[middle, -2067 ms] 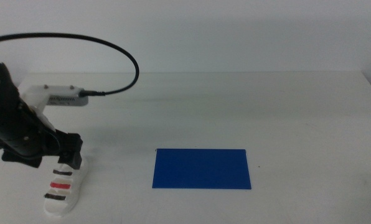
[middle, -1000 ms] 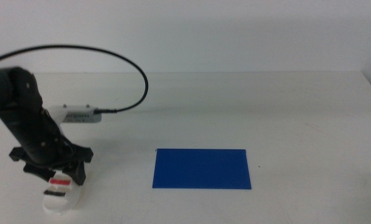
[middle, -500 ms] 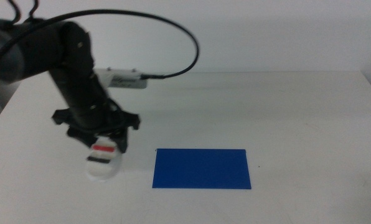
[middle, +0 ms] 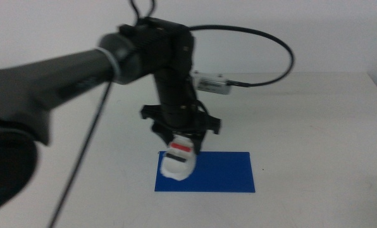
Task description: Use one arm to grab the shoe from the table and place it on the mat.
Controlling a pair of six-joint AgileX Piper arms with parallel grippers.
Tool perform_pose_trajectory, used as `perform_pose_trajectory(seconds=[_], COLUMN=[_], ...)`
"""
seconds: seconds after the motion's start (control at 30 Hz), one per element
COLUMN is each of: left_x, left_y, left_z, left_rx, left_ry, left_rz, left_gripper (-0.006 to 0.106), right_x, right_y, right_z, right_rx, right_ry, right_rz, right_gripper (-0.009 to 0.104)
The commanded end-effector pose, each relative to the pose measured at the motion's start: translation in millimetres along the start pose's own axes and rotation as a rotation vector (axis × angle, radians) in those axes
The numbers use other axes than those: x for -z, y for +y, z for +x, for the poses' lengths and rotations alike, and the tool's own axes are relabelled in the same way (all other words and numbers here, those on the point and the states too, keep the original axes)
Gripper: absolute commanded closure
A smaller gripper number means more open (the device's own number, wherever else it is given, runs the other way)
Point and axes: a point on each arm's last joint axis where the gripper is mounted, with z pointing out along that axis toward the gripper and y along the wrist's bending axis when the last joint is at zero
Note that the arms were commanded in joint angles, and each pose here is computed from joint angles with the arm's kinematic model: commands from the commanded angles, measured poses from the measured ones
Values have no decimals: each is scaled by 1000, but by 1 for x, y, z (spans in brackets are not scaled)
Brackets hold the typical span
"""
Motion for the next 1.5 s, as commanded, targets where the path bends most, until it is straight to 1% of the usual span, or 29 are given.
perform_pose_trajectory(seconds=[0.0,0.1,0.2,0.33,0.43,0.5,0.6,0.83,0.9,0.97,1.3,1.47], left_x=[26,19,14,10,9,9,9,9,8,8,8,-5], left_y=[-16,-29,-36,-37,-37,-37,-37,-38,-38,-39,-39,-38], left_z=[-2,-10,-14,-15,-15,-15,-15,-15,-15,-15,-15,-17], left_rx=[-35,-100,-139,-193,-271,-347,-500,-995,-1072,-1098,-1091,-1092], left_ry=[-14,-20,-22,-14,-15,-17,-20,-32,-37,-39,-44,-10], left_rz=[15,27,38,46,44,44,43,46,52,55,67,70], left_gripper=[101,101,101,101,101,101,101,101,101,101,101,101], right_x=[2,2,2,2,2,2,2,2,2,2,2,2], right_y=[-1,-1,-1,-1,-1,-1,-1,-1,-1,-1,-1,-1], right_z=[-6,-6,-6,-6,-6,-6,-6,-6,-6,-6,-6,-6], right_rx=[17,17,17,17,17,17,17,17,17,17,17,17], right_ry=[-97,-97,-97,-97,-97,-97,-97,-97,-97,-97,-97,-97], right_rz=[8,8,8,8,8,8,8,8,8,8,8,8], right_gripper=[31,31,31,31,31,31,31,31,31,31,31,31])
